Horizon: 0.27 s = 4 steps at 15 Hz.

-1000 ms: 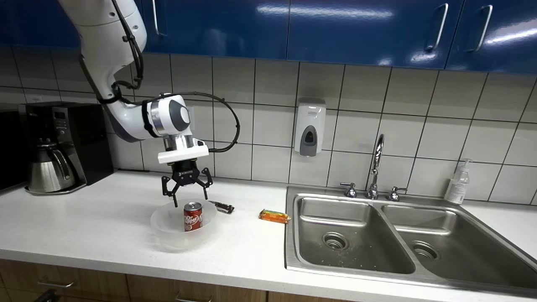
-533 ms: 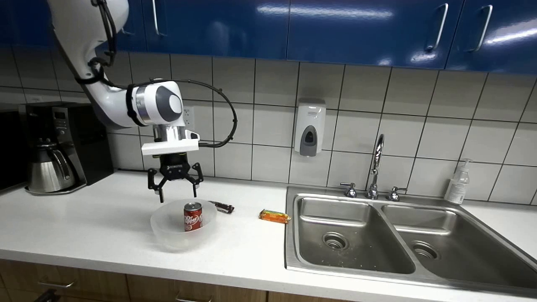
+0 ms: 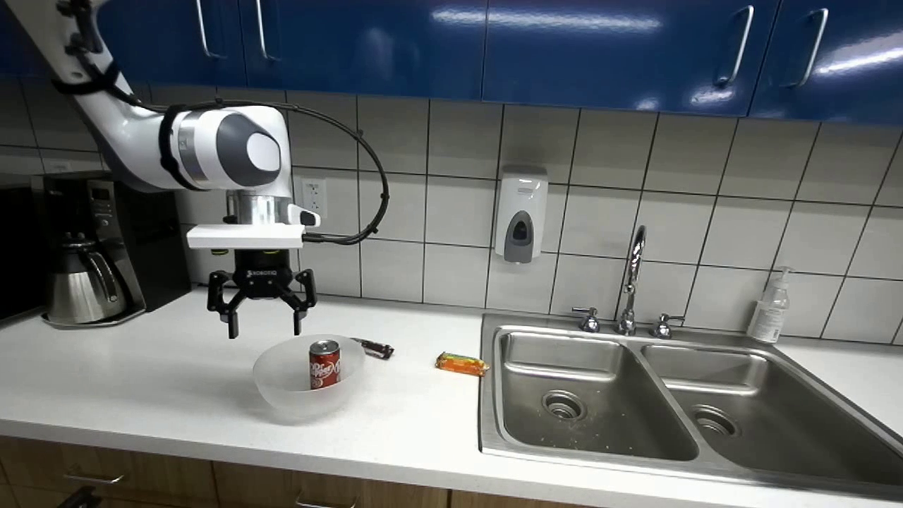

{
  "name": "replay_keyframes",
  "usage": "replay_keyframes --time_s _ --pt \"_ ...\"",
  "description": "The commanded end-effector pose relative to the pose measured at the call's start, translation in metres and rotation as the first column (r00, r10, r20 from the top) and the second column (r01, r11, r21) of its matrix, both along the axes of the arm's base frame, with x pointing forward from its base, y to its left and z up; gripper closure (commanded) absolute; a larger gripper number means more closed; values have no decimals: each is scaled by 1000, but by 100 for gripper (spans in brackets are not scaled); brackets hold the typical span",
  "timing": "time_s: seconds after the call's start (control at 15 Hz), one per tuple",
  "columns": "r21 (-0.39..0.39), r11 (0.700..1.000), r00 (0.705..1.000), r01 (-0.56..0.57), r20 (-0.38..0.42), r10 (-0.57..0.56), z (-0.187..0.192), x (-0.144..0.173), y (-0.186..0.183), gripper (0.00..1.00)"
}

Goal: Pick up the brown dr pepper can and place it in the clear bowl

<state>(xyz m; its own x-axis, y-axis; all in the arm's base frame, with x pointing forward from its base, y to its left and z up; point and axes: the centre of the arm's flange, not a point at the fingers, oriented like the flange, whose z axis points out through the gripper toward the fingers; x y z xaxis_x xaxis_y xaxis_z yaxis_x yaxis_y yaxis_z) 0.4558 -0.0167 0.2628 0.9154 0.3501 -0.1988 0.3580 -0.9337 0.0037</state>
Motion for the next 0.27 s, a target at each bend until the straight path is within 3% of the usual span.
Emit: replay_keyframes --time_s 0.0,0.07,0.13,0.2 --pt "13 999 997 48 64 -49 29 -54 12 0" --pt "6 998 994 64 83 -64 30 -60 16 0" --pt "5 1000 999 25 27 -25 14 -29 5 0" --pt "4 999 999 33 40 -33 17 -37 7 0"
